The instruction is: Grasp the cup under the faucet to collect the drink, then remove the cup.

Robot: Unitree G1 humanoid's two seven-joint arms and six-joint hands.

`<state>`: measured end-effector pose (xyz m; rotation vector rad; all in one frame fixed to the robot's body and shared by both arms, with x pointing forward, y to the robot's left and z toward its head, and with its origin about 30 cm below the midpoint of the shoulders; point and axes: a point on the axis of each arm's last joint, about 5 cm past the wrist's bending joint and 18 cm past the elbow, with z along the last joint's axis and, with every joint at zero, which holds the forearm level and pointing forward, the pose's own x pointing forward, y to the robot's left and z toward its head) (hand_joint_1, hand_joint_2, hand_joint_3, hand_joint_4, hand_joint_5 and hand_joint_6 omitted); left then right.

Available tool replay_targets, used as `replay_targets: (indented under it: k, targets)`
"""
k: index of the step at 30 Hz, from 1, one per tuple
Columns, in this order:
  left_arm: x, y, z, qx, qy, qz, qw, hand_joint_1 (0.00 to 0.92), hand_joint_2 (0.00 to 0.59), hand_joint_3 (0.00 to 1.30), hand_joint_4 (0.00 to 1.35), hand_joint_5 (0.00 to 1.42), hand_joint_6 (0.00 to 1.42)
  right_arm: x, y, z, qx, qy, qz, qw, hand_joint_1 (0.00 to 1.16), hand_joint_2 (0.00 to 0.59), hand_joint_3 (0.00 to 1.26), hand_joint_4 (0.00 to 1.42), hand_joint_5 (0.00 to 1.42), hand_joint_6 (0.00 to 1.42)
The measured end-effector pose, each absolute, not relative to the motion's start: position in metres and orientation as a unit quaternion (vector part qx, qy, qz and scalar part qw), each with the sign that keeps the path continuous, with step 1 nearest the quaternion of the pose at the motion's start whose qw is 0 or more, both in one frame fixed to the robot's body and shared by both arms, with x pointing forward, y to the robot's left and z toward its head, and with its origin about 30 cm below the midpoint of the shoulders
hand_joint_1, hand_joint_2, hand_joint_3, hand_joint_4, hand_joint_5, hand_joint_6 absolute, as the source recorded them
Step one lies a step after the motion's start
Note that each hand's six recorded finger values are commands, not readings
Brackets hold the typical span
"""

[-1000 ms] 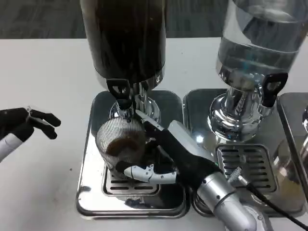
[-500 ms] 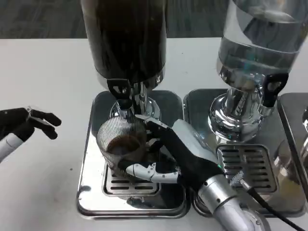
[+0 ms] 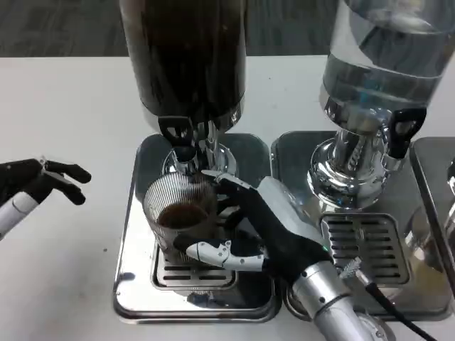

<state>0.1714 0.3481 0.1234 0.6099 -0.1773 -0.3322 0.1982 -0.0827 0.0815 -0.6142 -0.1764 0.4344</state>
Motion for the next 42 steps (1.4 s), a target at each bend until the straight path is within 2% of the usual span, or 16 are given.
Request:
replay_targets:
  k: [42]
  targets:
    - [0.1761,0.3472,0.1215,0.296,-0.077,-0.171,0.937,0.0,0.197,0.45,0.52,0.42,0.25,0.188,-0.0884,0.0753,-0.288,-0.092,0.168,0.938,0.64,0.212,0.33,0.4,0.54,0.7]
